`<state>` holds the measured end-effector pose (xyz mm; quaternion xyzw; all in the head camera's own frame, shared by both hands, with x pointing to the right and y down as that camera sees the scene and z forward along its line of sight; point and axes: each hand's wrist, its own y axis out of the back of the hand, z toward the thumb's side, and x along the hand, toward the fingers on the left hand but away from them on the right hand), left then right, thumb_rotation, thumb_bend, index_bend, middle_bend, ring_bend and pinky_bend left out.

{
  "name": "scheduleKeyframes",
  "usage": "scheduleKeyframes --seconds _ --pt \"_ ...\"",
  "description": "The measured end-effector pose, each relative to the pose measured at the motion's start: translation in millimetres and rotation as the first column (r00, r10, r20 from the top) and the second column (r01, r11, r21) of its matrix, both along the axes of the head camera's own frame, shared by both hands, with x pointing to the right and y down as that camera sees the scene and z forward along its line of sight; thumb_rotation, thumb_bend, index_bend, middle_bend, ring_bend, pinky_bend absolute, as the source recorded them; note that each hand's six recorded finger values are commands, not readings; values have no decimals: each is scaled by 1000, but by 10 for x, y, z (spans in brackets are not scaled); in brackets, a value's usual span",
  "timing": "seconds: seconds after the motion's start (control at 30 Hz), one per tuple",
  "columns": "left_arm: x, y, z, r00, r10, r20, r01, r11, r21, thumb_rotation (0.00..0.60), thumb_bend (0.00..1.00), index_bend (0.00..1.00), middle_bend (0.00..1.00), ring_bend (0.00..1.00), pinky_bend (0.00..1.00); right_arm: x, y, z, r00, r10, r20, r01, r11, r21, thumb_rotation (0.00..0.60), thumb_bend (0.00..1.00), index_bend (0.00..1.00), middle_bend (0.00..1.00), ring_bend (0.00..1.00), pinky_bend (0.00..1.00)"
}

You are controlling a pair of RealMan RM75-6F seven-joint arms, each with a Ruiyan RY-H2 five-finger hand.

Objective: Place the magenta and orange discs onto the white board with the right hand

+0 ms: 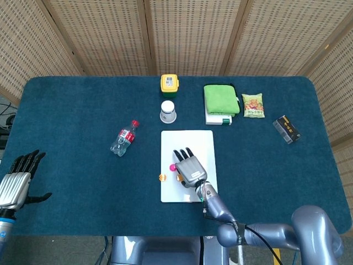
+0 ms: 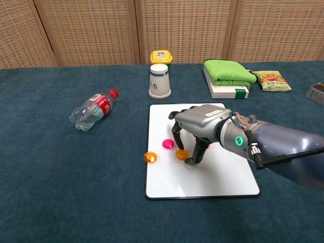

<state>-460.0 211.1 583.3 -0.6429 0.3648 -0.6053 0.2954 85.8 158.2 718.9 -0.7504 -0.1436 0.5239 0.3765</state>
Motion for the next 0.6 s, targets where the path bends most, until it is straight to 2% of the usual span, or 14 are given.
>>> scheduleKeyframes --seconds 0.43,0.6 --pt "-5 -1 -1 1000 -1 1 1 1000 0 600 0 0 0 0 0 8 -10 15 1000 3 -6 -3 1000 -1 600 365 587 49 0 20" --pt "-7 -1 -1 1000 -1 1 1 1000 0 600 0 0 0 0 0 15 -6 16 1000 -1 -10 1 1000 -4 600 363 476 42 0 21"
